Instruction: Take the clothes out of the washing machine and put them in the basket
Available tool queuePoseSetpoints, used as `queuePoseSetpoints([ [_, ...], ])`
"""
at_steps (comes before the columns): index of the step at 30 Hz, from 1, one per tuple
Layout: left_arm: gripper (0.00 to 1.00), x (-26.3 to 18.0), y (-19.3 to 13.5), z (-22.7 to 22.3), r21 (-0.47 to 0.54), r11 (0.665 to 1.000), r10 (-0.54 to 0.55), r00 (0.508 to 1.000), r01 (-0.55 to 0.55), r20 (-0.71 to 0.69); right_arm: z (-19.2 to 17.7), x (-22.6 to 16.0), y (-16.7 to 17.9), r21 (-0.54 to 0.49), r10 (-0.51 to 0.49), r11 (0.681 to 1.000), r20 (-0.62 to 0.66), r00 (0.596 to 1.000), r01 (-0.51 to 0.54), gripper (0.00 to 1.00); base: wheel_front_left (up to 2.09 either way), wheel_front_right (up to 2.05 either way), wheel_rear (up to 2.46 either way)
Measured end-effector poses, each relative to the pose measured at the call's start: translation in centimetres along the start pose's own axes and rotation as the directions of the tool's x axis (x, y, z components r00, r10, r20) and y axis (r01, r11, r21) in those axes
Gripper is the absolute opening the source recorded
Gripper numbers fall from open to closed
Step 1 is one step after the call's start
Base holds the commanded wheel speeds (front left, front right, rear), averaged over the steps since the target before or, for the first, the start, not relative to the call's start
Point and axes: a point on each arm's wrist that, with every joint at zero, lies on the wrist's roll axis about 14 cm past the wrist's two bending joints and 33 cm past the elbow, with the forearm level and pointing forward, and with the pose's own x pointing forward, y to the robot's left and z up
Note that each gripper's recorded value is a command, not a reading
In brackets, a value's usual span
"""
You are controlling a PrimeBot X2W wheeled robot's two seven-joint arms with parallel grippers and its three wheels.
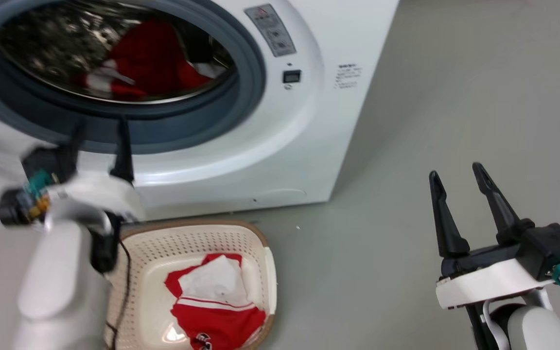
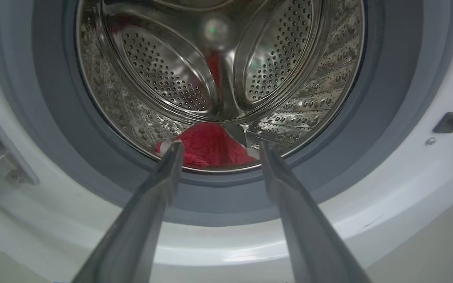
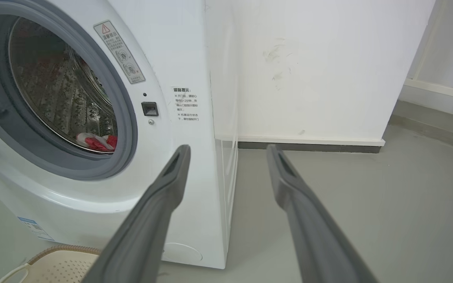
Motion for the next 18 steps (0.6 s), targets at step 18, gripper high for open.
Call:
queuePoseSetpoints([
  [18, 1.00, 16.2, 0.9, -4.8, 0.220, 0.970, -0.038, 0.954, 0.107, -0.299, -7.2, 0.2, -5.0, 0.038, -0.143, 0.988, -0.138, 0.980, 0.150, 1.00, 0.00, 0.00, 0.00],
])
